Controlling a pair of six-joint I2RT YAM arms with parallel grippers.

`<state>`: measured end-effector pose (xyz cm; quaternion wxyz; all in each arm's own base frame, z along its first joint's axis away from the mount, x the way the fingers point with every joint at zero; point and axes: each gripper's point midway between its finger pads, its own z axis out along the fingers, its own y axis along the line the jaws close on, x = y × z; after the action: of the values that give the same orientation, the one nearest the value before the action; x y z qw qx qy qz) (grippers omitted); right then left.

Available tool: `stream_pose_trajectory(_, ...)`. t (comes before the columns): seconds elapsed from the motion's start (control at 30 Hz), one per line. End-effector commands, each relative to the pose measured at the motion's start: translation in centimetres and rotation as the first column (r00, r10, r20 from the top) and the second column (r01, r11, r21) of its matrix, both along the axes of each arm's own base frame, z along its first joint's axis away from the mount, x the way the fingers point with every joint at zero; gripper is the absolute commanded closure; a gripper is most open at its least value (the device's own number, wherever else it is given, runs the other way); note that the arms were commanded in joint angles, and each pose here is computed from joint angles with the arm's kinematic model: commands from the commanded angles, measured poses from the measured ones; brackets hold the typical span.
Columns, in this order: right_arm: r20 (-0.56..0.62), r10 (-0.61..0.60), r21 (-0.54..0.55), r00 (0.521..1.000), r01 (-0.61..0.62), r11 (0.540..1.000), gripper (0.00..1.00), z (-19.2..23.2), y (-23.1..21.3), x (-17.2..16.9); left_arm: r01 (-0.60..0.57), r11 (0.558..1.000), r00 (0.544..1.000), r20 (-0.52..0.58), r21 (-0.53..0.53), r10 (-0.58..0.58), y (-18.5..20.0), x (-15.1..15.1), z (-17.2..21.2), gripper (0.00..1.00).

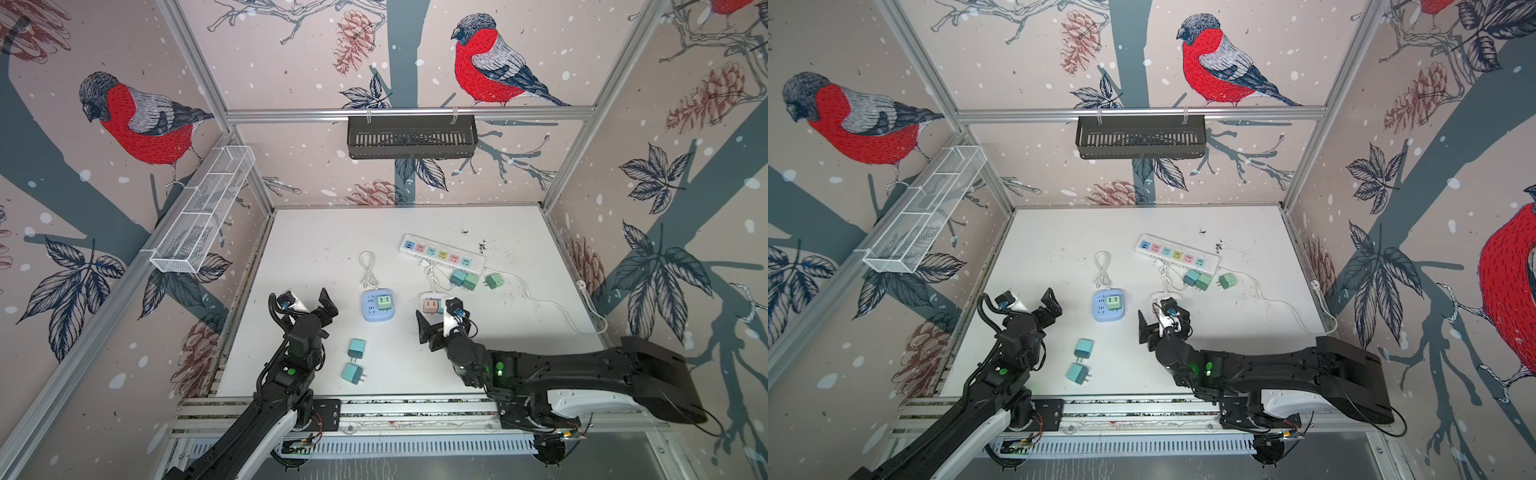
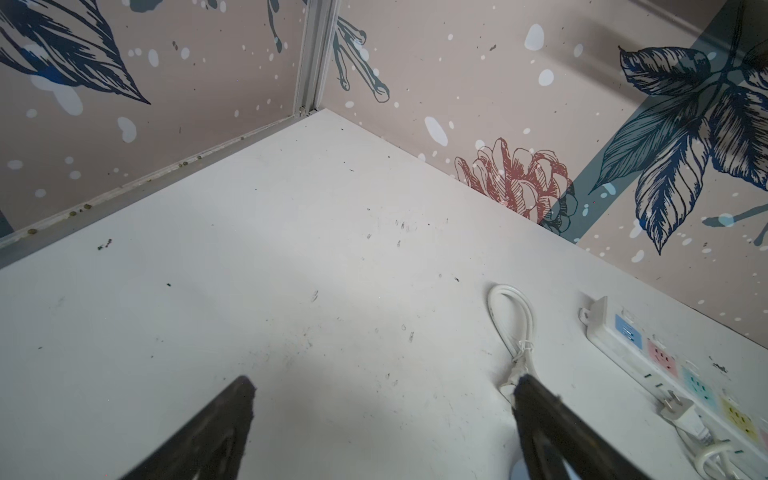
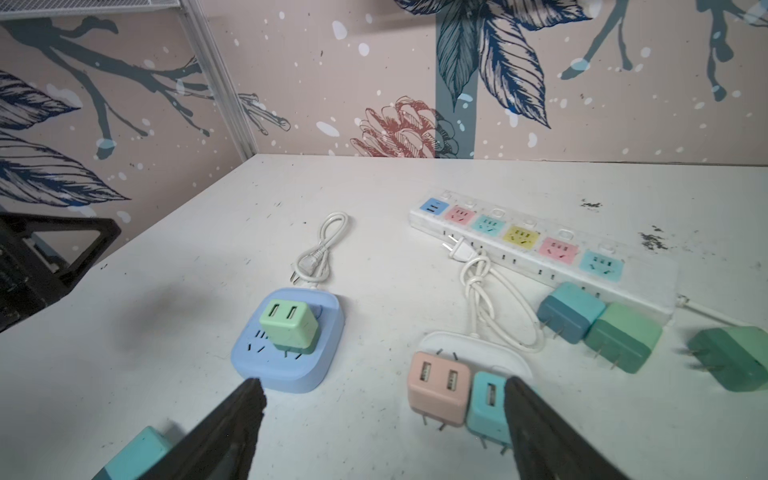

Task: Insert the plug
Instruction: 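Reach the right gripper across toward the loose teal adapter near the left arm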

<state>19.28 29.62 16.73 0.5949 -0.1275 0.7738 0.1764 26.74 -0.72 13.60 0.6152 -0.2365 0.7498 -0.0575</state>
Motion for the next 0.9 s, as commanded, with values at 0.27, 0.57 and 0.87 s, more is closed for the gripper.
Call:
stream_pose_trajectory(0.27, -0.105, 0.206, -0.057, 0.973, -0.213, 0.975, 0.11, -4.1, 9.7, -2.9, -0.044, 0.999, 0.998, 0.040, -0.031, 0.045, 0.6, 0.2, 1.0, 0.03)
stream_pose_trajectory(0.57, -0.151, 0.359, -0.027, 0.921, -0.367, 0.930, 0.25, -5.3, 14.4, -4.7, -0.101, 0.994, 0.993, 0.054, -0.049, 0.104, 1.7, -0.4, 1.1, 0.03)
stream_pose_trajectory(0.87, -0.255, 0.342, -0.075, 0.905, -0.371, 0.926, 0.26, -9.0, 19.1, -5.1, -0.164, 0.984, 0.985, 0.047, -0.073, 0.167, 2.8, -1.1, 0.9, 0.03)
